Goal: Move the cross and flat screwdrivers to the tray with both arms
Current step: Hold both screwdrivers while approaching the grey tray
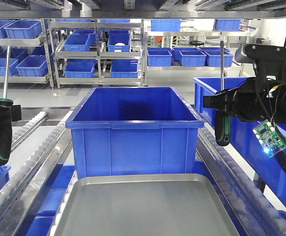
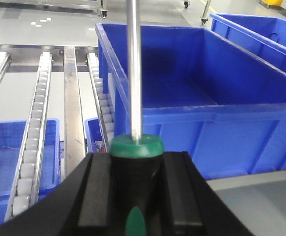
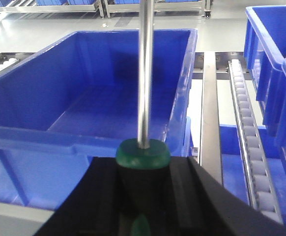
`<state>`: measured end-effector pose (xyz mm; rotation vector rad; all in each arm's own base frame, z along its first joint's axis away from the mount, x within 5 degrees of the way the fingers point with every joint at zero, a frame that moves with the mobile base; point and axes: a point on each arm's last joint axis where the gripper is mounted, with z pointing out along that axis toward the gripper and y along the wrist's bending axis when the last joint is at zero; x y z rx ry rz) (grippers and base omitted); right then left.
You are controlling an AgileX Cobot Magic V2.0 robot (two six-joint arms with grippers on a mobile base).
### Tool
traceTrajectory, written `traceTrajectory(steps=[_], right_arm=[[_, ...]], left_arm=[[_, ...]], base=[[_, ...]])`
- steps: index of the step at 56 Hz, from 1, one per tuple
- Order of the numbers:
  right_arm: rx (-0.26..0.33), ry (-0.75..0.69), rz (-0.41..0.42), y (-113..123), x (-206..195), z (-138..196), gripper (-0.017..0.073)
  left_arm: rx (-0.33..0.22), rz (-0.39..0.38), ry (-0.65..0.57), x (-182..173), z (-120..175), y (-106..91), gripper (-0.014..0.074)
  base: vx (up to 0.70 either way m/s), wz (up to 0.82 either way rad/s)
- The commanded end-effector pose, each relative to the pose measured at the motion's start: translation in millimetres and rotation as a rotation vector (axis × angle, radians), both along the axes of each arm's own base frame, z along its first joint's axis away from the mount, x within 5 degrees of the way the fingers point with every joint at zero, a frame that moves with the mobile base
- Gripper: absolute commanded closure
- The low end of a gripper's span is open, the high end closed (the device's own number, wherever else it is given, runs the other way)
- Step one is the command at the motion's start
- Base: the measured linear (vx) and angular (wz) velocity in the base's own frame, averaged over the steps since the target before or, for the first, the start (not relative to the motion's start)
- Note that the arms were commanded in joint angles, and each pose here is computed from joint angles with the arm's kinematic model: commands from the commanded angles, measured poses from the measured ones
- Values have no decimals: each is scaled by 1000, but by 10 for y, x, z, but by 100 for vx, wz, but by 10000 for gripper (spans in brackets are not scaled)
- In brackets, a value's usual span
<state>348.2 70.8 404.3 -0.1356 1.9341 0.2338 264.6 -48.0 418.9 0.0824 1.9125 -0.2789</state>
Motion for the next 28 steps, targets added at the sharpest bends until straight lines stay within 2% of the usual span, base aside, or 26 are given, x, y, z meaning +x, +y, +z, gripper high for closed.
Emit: traceTrajectory(steps=[1, 28], right_arm=[[27, -167, -14, -38, -109, 343, 568], [27, -166, -14, -38, -109, 343, 568]], left_arm=[[-40, 14, -142, -67, 251, 9, 601], [-40, 14, -142, -67, 251, 9, 601]], base=[[9, 3], [6, 1]])
